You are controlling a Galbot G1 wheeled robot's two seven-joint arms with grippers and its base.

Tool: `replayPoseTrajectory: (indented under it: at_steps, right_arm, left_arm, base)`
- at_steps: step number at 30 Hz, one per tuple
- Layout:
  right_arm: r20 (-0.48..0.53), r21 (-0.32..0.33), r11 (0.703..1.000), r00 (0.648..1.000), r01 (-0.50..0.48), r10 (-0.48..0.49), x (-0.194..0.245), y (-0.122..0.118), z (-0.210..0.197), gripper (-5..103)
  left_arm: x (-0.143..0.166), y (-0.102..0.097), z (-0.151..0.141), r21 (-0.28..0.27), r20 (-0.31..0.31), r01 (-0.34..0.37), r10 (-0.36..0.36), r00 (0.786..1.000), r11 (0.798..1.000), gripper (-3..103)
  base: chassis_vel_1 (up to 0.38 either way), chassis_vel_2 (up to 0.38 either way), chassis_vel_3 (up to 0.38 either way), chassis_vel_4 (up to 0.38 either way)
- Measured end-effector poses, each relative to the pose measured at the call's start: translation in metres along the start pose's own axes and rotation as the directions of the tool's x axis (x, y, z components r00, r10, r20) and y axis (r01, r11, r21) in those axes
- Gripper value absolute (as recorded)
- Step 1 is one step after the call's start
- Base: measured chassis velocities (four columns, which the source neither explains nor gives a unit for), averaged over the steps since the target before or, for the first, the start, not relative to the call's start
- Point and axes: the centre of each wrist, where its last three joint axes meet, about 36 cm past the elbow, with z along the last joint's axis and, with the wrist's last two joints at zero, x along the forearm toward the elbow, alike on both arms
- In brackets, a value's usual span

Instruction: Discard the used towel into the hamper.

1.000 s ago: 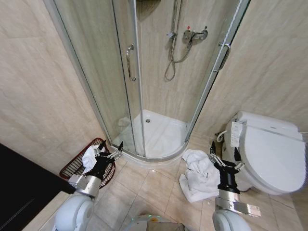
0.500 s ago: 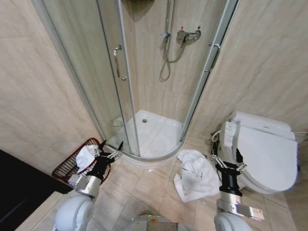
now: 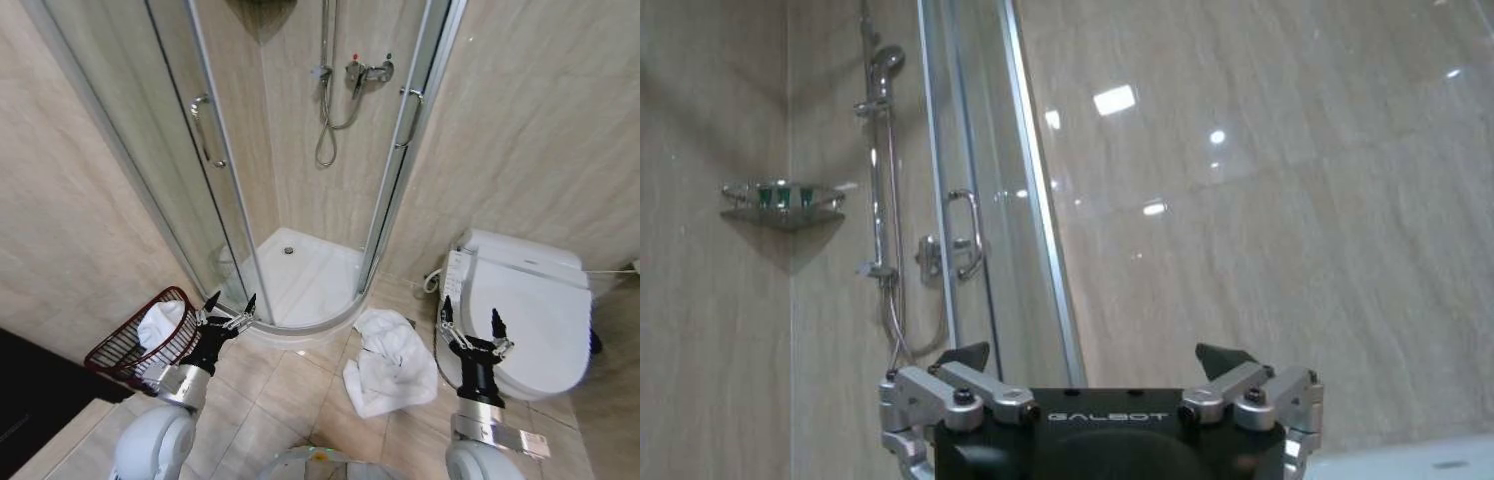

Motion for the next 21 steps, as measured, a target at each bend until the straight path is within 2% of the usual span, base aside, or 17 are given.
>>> replayPoseTrajectory:
  at_steps: [21]
  right_arm:
    - [-0.024,-0.022,1.000,1.000,-0.009,0.008,0.0014,-0.0016,0.0028,100]
  left_arm:
    - [0.0000,0.0001,0.0000,0.000,0.000,0.000,0.000,1.000,1.000,99]
  base:
    - [-0.007,-0.007,0.008,0.008]
